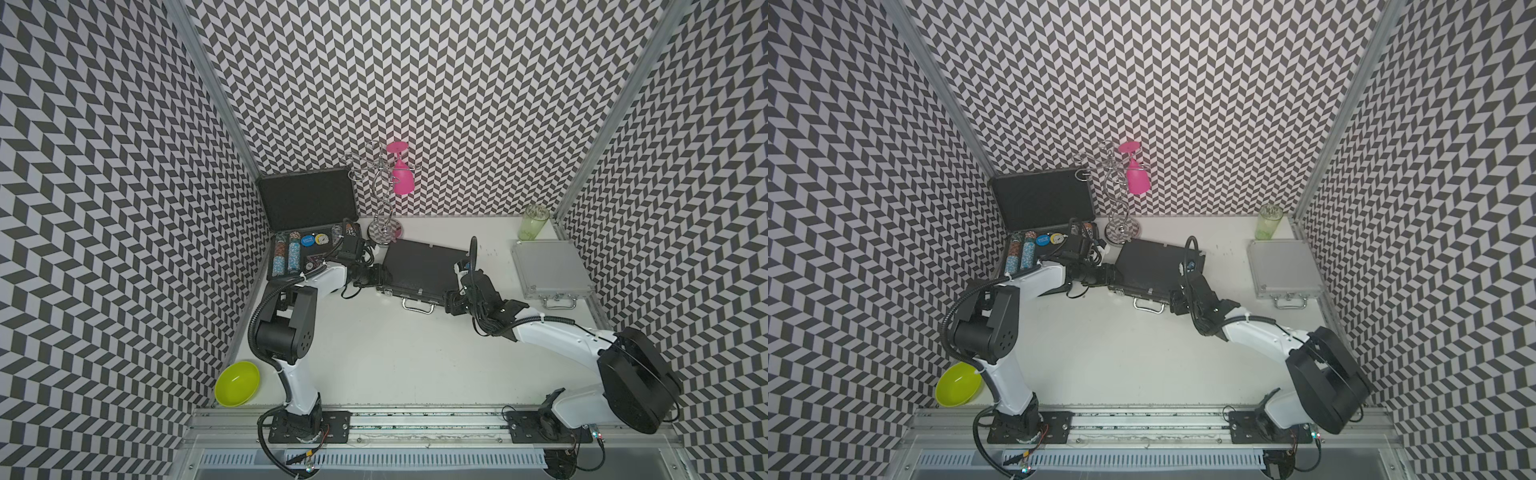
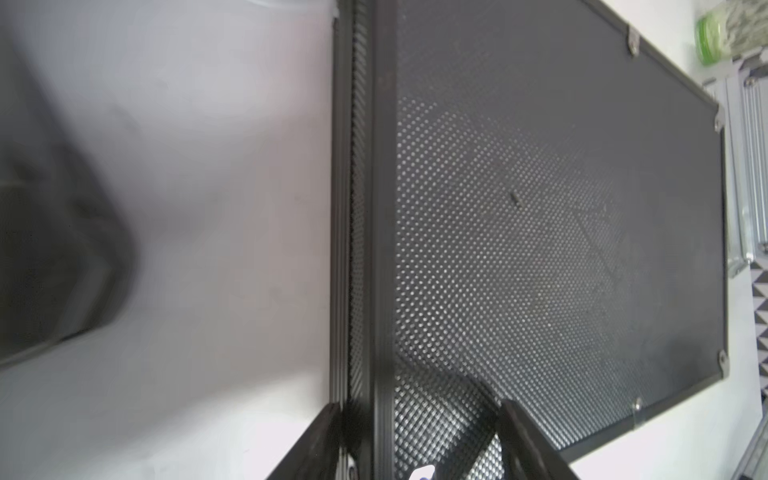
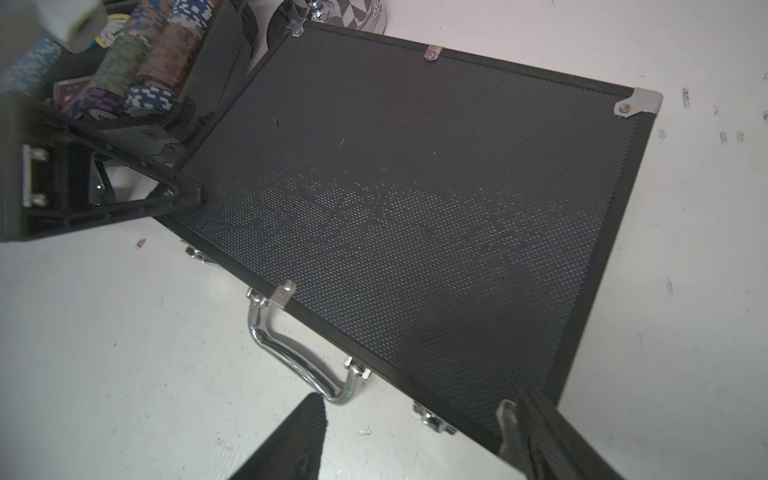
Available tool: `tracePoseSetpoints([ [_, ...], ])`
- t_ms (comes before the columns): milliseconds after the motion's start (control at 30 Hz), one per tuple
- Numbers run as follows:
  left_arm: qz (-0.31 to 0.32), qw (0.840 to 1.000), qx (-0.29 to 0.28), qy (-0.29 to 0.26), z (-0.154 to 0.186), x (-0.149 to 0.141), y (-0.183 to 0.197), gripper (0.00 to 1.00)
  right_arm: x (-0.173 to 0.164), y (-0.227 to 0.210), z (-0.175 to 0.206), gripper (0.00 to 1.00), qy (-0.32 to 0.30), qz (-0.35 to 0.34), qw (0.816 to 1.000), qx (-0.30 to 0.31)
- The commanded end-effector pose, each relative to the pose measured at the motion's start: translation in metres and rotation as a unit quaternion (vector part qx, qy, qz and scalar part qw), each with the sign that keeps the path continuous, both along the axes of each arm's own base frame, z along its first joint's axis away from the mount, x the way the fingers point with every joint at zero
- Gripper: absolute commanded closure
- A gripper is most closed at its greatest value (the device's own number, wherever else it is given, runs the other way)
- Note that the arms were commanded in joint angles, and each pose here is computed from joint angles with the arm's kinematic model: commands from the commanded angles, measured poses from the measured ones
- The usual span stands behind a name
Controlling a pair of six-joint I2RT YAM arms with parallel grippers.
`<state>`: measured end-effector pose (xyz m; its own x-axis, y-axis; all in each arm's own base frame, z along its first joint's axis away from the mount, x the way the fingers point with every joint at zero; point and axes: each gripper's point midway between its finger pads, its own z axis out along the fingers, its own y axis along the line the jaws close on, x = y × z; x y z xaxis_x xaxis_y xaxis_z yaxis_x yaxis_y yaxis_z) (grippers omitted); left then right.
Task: Close the poker set cases
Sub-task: Move the poker set case to the center of the board.
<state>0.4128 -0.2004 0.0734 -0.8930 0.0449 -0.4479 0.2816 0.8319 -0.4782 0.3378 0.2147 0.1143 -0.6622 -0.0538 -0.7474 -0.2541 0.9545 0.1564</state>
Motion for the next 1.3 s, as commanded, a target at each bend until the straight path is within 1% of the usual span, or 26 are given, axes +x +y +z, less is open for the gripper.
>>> tracePoseSetpoints([
  [0,-0.089,0.995,-0.038,0.012,0.006,-0.025,-0.059,0.41,0.014,-0.010,0.011,0.26,-0.012,-0.039,0.999,0.001],
  [267,-0.112,0.992,-0.050,0.010,0.008,-0.031,-0.099,0.42,0.023,-0.040,0.014,0.24,0.001,-0.073,0.997,0.017],
  [400,-0.109,0.993,-0.048,0.011,0.003,-0.027,-0.112,0.42,0.027,-0.052,0.009,0.24,0.014,-0.081,0.996,0.026],
  [600,-0.093,0.994,-0.055,0.013,-0.006,-0.019,-0.125,0.47,0.028,-0.062,0.002,0.24,0.026,-0.093,0.995,0.039],
  [767,-0.093,0.994,-0.057,0.010,-0.008,-0.012,-0.139,0.49,0.027,-0.064,0.001,0.24,0.028,-0.094,0.994,0.048],
  [933,-0.101,0.993,-0.061,0.010,-0.007,-0.012,-0.156,0.50,0.027,-0.068,0.002,0.24,0.026,-0.097,0.994,0.046],
  [1133,-0.101,0.993,-0.057,0.004,-0.003,-0.013,-0.158,0.46,0.024,-0.070,0.002,0.24,0.026,-0.096,0.994,0.047],
  [1167,-0.098,0.994,-0.056,0.001,0.001,-0.012,-0.156,0.43,0.024,-0.070,0.003,0.24,0.026,-0.094,0.994,0.047],
  [1267,-0.081,0.995,-0.051,-0.020,0.019,-0.006,-0.142,0.40,0.023,-0.067,0.006,0.24,0.021,-0.082,0.996,0.039],
])
